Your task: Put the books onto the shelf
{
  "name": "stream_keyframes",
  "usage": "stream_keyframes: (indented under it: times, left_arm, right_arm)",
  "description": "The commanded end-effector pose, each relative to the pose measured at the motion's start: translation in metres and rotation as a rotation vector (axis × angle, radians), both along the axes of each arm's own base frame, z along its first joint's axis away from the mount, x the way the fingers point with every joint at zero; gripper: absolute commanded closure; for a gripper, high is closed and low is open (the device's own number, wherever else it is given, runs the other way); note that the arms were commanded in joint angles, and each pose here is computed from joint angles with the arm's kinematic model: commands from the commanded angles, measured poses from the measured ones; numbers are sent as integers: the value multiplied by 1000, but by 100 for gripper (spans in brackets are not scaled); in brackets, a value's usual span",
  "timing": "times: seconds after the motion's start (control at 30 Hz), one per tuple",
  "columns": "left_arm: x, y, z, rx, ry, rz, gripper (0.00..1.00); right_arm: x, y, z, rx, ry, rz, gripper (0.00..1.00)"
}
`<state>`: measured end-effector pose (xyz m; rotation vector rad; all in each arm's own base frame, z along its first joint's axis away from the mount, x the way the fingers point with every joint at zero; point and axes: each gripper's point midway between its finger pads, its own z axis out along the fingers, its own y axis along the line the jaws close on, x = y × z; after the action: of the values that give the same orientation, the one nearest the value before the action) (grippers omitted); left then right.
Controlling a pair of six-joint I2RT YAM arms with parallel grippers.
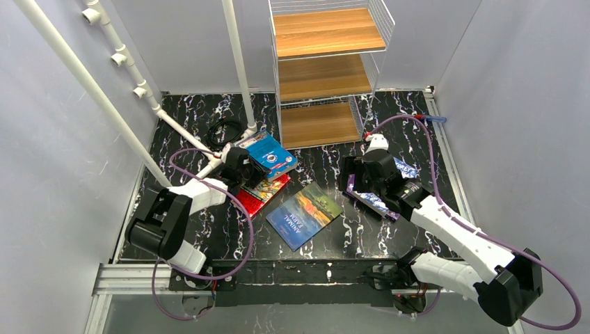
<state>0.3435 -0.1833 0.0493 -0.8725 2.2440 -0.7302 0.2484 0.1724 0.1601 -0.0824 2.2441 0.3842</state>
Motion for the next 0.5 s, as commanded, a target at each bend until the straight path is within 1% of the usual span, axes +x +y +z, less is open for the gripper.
stream_keyframes:
  times: [0.0,0.07,0.13,0.2,0.27,0.3,0.37,0.47]
  left_arm:
    - [3,-4,11,2,-45,-35,68]
    - [2,-5,12,3,-49,-40,72]
    - [0,-7,15,-8,-55,-59,81]
    - [-6,-14,23,-25,-70,-120,91]
    - [-13,-18,32,-41,-92,-165,98]
    - [-17,-20,40,-53,-113,-182,100]
    - [-26,-23,48,-73,-125,-228,100]
    - [-45,-34,65,-116,-140,-338,100]
  right_arm:
    - [3,-1,0,-9,-12,-4,1]
    - [2,-2,1,-12,-15,-6,1]
    - [2,-6,3,-18,-23,-20,2]
    - [2,-10,4,-17,-33,-37,1]
    - [0,-12,4,-8,-42,-46,1]
    - [-2,-12,1,-5,-38,-41,2]
    - [-3,-10,-1,2,-33,-31,1]
    - [-4,-8,-3,3,-22,-20,1]
